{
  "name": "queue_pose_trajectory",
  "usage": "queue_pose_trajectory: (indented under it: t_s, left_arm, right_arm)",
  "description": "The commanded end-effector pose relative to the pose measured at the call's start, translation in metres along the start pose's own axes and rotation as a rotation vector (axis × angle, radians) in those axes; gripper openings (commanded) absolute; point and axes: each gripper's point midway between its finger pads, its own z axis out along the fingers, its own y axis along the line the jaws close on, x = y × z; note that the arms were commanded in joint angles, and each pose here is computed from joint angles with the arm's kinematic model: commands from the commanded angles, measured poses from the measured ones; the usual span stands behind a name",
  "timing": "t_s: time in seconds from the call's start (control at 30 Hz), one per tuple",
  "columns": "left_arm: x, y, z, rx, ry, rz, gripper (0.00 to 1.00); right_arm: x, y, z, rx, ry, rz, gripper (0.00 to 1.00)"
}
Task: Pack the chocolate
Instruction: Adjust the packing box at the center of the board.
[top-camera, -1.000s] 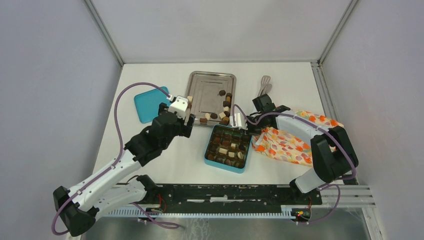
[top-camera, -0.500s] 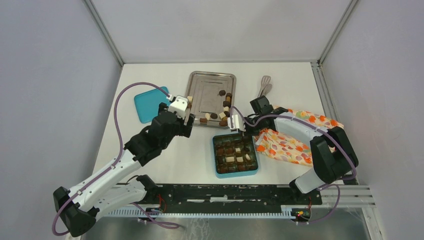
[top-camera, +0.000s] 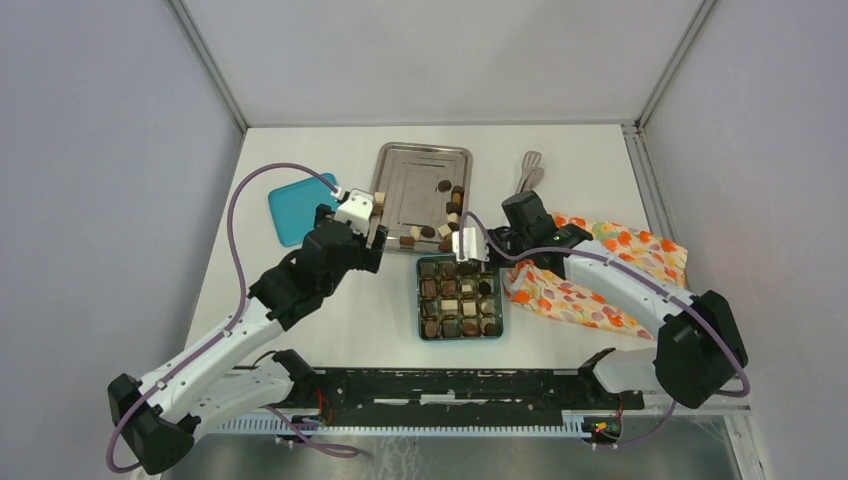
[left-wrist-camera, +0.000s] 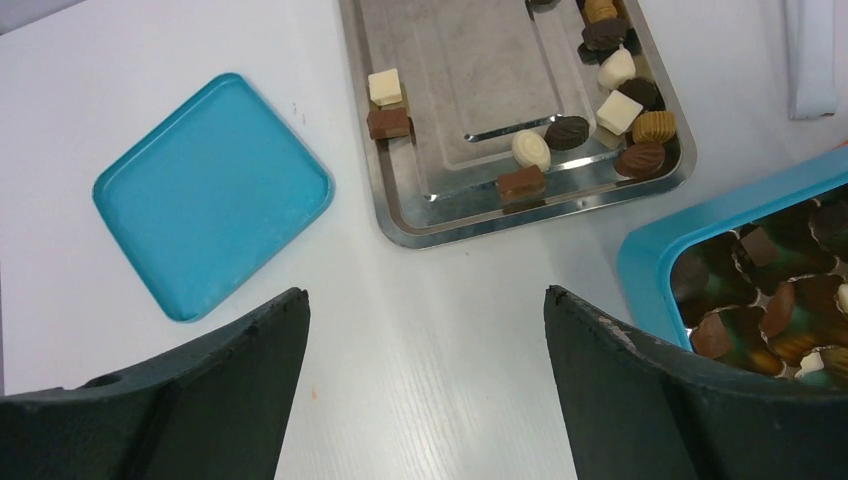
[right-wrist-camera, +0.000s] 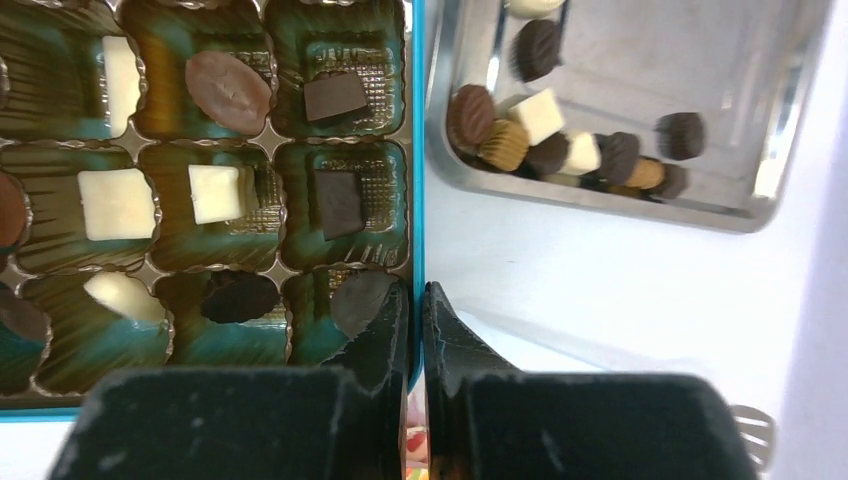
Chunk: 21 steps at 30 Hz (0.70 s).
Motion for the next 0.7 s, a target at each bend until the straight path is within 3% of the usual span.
queue_pose_trajectory:
  t_s: [0.0, 0.27, 0.67]
  left_arm:
    - [-0.017, 0.010, -0.001, -0.036, -0.052, 0.007, 0.92]
    - [-0.019, 0.020, -0.004, -0.082, -0.075, -0.008, 0.91]
    - [-0.016, 0.023, -0.001, -0.097, -0.061, -0.008, 0.91]
  right_arm:
    - [-0.035, -0.047, -0.031, 0.229, -0.046, -0.053, 0.00]
    - [-0.058, -0.058, -0.062, 0.355, -0.095, -0.077, 0.00]
    - [-0.065, -0.049, -0.063, 0.337, -0.141, -0.074, 0.00]
